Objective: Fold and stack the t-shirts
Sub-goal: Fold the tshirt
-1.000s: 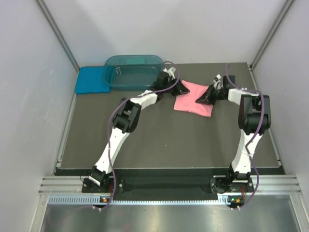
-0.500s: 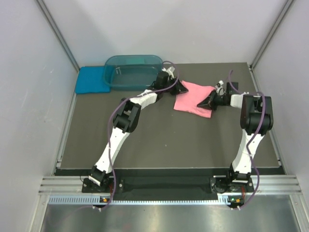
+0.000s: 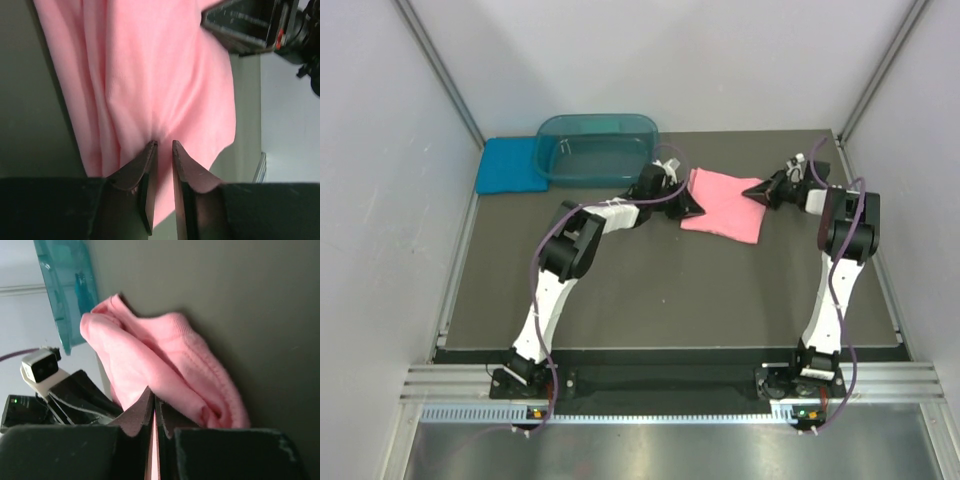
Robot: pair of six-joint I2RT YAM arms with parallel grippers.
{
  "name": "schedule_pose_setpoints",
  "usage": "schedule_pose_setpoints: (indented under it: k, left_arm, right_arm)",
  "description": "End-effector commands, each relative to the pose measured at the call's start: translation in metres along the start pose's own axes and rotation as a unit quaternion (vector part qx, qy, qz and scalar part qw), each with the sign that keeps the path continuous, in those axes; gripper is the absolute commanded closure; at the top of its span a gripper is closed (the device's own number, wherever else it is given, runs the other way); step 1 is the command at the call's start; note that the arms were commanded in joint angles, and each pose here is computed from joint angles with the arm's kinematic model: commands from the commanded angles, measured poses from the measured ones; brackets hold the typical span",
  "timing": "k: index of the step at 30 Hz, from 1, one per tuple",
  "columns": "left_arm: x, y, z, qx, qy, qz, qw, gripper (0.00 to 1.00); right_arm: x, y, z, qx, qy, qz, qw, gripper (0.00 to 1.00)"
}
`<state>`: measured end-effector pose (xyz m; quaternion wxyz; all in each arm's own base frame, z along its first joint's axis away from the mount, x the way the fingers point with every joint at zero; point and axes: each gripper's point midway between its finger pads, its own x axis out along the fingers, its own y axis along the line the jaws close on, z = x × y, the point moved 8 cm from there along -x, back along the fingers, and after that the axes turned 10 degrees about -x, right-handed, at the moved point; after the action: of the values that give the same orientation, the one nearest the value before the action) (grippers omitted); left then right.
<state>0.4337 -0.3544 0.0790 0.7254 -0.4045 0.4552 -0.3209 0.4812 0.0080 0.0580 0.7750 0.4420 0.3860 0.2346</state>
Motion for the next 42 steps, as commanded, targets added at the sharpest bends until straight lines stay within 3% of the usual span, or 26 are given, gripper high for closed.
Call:
schedule_pose_setpoints:
  k: [1, 4, 12, 18, 25, 31, 33, 38, 41, 42]
  left_arm:
    - [-0.019, -0.009, -0.005, 0.032, 0.004, -0.001, 0.999, 0.76]
    - [-0.025, -0.003, -0.004, 0.051, 0.015, 0.023, 0.998, 0.77]
    - [-0.037, -0.032, 0.009, 0.081, 0.016, 0.025, 0.996, 0.77]
    - [-0.041, -0.033, 0.005, 0.063, 0.022, 0.025, 0.997, 0.77]
    - [-0.062, -0.046, 0.006, 0.071, 0.007, 0.027, 0.997, 0.76]
    - [-0.075, -0.053, 0.016, 0.085, 0.004, 0.043, 0.995, 0.76]
    - [-0.079, -0.055, 0.018, 0.084, 0.0, 0.042, 0.996, 0.75]
    - [-0.086, -0.058, 0.029, 0.082, -0.016, 0.046, 0.995, 0.73]
    - [-0.096, -0.059, 0.048, 0.084, -0.042, 0.06, 0.994, 0.59]
    - [-0.098, -0.058, 0.053, 0.09, -0.047, 0.067, 0.993, 0.49]
  right_arm:
    - [-0.008, -0.02, 0.032, -0.033, -0.058, -0.03, 0.997, 0.99]
    - [-0.008, -0.014, 0.039, -0.039, -0.066, -0.028, 0.997, 0.99]
    - [0.013, 0.074, 0.038, -0.1, -0.05, 0.023, 0.993, 0.99]
    - [0.073, 0.11, 0.003, -0.088, -0.025, 0.094, 0.991, 0.99]
    - [0.142, 0.109, -0.011, -0.069, -0.01, 0.12, 0.99, 0.99]
    - [0.129, 0.094, 0.004, -0.077, -0.04, 0.099, 0.991, 0.99]
    - [0.126, 0.08, 0.004, -0.077, -0.021, 0.071, 0.994, 0.99]
    - [0.092, 0.054, 0.039, -0.068, -0.046, 0.053, 0.995, 0.98]
    - [0.074, 0.075, 0.058, -0.085, -0.06, 0.073, 0.992, 0.97]
    - [0.069, 0.081, 0.062, -0.088, -0.065, 0.076, 0.991, 0.96]
